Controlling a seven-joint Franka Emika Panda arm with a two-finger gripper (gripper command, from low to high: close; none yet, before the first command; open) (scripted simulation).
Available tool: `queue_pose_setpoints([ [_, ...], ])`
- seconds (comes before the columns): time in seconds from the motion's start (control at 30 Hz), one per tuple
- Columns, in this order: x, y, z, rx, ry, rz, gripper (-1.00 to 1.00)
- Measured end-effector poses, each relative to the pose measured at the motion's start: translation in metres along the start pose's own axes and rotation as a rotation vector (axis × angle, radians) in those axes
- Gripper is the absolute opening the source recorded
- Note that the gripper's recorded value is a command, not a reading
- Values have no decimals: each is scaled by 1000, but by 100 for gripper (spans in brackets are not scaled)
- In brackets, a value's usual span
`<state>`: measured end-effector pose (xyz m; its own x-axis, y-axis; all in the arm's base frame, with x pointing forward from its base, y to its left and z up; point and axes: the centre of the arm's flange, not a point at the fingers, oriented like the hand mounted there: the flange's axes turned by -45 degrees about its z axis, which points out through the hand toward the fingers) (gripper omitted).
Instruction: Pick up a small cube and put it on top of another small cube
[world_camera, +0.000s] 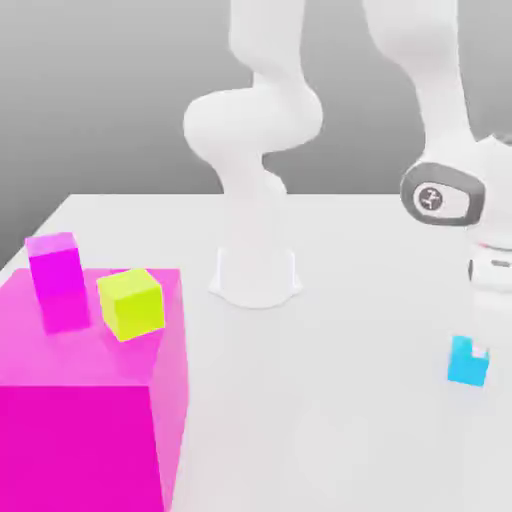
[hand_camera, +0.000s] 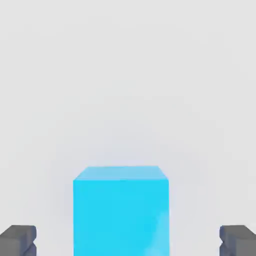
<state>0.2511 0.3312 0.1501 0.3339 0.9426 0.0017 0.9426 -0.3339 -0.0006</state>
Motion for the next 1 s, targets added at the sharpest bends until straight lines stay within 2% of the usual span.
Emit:
queue_pose_setpoints([
  [0.03, -1, 0, 11, 0, 0, -1, 0],
  [0.07, -1, -1, 17, 0, -1, -2, -100],
  [0.3, -1, -1, 17, 0, -1, -2, -100],
  [0.53, 5, 7, -44, -12, 7, 8, -100],
  [0.73, -26, 113, -104, -118, 40, 360, -100],
  [1.0, -112, 219, -184, -245, 100, 851, -100],
])
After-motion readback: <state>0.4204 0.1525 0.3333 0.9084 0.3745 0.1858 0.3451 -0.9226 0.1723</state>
